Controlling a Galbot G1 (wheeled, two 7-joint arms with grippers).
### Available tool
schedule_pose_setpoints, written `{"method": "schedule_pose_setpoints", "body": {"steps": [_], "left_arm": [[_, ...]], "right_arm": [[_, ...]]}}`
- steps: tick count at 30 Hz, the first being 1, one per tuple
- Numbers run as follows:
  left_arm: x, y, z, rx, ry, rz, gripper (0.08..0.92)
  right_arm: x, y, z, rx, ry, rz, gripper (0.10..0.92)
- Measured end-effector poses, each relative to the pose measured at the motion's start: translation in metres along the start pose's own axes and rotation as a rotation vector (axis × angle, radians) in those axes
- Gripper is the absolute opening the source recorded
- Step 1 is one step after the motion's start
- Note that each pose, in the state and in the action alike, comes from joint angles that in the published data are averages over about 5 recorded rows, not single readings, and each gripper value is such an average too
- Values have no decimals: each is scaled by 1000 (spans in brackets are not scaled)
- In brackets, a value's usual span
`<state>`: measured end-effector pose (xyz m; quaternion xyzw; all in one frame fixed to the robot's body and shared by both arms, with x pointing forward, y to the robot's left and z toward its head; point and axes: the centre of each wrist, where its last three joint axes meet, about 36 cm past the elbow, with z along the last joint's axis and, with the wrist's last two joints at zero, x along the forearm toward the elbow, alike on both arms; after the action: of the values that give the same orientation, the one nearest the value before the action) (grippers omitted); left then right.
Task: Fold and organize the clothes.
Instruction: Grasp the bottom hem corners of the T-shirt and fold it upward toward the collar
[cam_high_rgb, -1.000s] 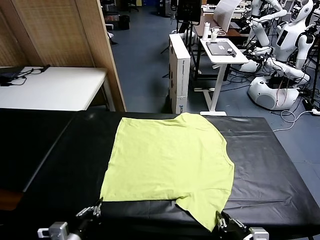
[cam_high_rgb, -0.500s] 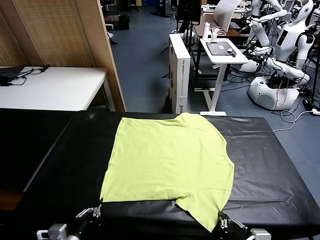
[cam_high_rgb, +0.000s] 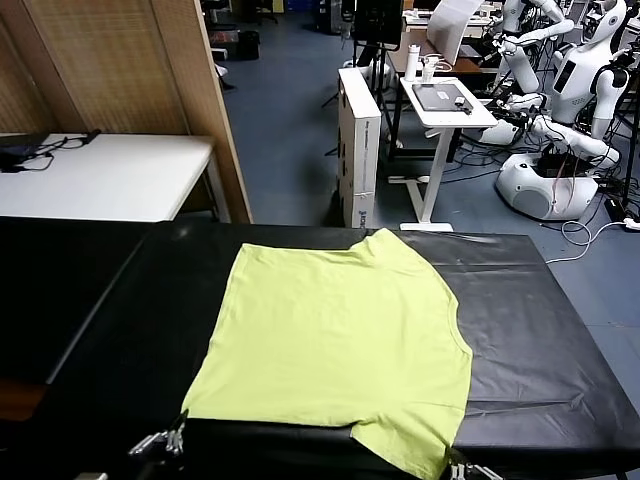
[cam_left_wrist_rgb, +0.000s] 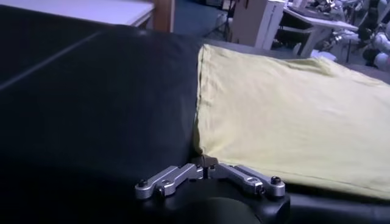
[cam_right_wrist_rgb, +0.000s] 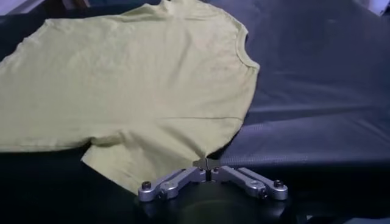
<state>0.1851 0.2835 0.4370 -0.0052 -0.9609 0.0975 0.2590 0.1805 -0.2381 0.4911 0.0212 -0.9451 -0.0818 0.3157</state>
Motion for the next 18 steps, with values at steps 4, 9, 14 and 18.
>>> {"method": "schedule_pose_setpoints", "body": {"steps": [4, 9, 14, 18], "left_arm": [[-10, -3, -2, 34, -30, 7, 145], [-31, -2, -14, 70, -88, 28, 145], [-54, 0, -33, 77, -150, 41, 145], [-72, 1, -41, 56, -175, 56, 145]], "right_arm": [[-14, -4, -10, -4, -35, -19, 140], [-39, -12, -26, 13, -90, -34, 140], [-70, -19, -35, 26, -119, -34, 140], [-98, -27, -40, 36, -131, -24, 140]]}}
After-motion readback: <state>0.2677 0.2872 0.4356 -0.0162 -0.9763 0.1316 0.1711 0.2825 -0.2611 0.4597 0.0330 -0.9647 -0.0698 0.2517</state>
